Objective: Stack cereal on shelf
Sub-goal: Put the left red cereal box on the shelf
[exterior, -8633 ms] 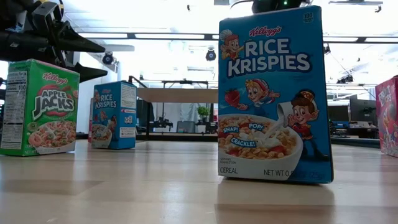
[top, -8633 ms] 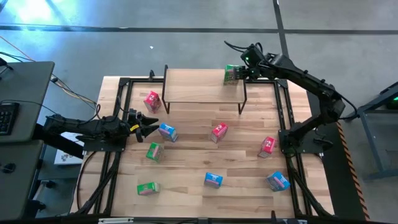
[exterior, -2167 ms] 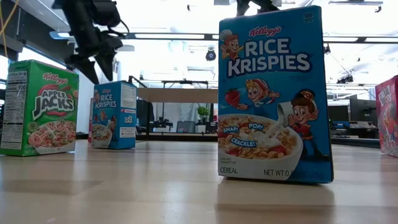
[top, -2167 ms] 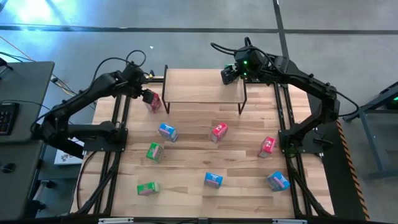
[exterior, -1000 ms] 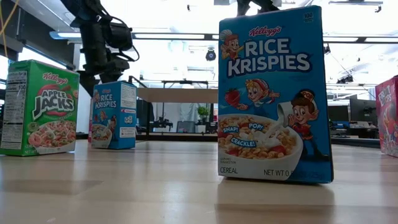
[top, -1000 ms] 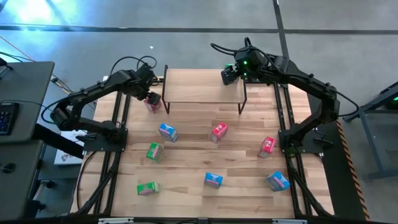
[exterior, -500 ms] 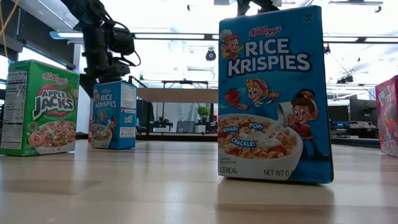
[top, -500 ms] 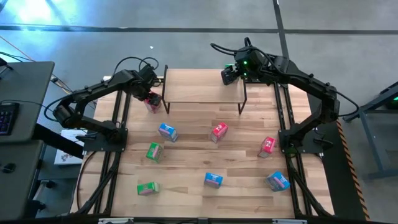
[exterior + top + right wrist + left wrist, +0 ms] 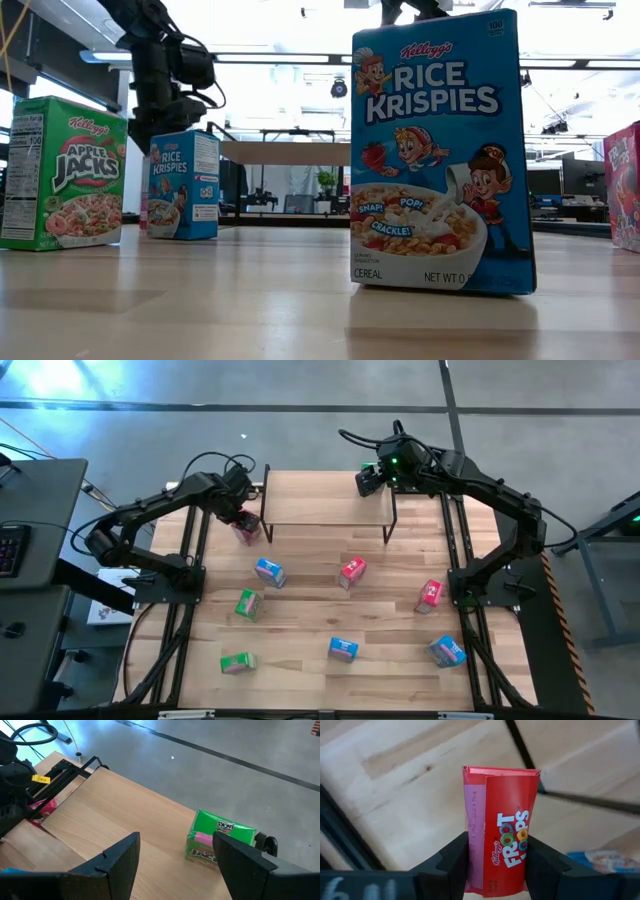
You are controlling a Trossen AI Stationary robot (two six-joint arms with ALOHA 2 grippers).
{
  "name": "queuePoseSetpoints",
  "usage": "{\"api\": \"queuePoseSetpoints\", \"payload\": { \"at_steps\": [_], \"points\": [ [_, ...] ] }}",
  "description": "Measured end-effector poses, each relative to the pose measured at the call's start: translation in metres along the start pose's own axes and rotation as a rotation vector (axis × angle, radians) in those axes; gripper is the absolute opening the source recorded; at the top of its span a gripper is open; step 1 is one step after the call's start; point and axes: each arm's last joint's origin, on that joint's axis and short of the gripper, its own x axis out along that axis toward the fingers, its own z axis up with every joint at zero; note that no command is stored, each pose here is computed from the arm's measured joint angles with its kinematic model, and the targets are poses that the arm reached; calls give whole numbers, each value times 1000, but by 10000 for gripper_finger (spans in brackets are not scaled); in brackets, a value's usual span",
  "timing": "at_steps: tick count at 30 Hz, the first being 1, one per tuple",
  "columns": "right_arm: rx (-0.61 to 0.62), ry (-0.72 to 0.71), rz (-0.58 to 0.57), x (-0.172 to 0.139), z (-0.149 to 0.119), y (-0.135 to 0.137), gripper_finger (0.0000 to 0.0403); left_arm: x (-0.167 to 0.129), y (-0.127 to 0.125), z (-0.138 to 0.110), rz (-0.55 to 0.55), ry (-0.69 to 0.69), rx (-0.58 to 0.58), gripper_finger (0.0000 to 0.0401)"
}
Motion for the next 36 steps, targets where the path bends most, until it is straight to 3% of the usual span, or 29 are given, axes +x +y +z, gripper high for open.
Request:
{"api": "queuePoseSetpoints", "payload": {
  "at_steps": [9,23,36],
  "points": [
    [27,0,0,0,0,0,243,-26,5,-20,0,-43,19,148],
    [57,-1,0,0,0,0,243,-99,16,-56,4,-413,18,147],
    [106,-2,-2,0,0,0,243,-184,15,-59,24,-708,226,147]
  ]
}}
